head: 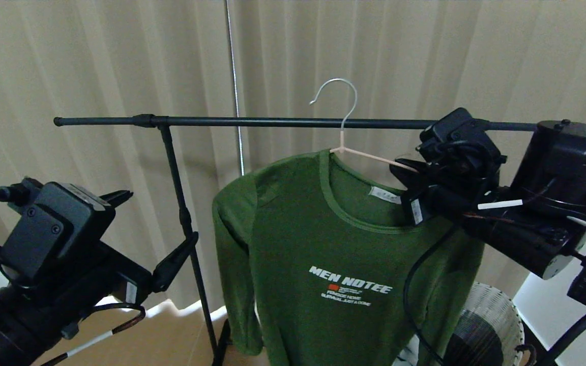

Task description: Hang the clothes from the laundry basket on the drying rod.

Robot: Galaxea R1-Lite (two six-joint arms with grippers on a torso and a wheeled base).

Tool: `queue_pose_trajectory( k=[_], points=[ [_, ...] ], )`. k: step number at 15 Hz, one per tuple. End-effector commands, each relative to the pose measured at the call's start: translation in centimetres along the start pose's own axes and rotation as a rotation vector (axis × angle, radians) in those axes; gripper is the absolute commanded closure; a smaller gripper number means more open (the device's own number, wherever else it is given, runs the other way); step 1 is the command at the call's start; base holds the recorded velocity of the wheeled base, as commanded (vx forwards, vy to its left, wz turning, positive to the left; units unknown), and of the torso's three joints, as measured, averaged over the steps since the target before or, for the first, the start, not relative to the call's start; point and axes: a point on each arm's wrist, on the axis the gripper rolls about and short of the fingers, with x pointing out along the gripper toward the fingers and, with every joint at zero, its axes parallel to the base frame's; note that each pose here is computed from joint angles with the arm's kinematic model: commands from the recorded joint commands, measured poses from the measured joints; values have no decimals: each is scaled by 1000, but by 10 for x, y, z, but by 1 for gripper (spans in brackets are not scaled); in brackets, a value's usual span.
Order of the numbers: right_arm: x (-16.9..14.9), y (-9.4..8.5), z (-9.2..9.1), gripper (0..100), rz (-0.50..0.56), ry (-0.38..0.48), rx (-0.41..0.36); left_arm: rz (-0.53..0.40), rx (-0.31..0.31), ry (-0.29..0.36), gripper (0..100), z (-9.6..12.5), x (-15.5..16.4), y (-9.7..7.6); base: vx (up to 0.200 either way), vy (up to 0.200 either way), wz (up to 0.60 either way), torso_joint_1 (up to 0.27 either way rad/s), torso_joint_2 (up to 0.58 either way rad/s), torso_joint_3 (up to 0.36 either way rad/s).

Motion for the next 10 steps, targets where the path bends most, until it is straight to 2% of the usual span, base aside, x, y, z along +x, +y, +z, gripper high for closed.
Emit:
queue_pose_trajectory(
  k=[1,4,7,10],
  points=[
    [-21,-11,10,100,-14,-49,15,-50,18,69,0,-21,-2,-4,0,0,0,0,0,0],
    [-31,-15,14,100,-19,-71,22,-58,13,105,0,-31,13,4,0,0,0,0,0,0],
    [-32,-13,15,100,-11,-79,41,-151,11,114,0,-37,25,-2,0,0,0,0,0,0],
    [-33,-12,19,100,-12,-112,50,-154,11,110,0,-35,33,-2,0,0,0,0,0,0]
  ],
)
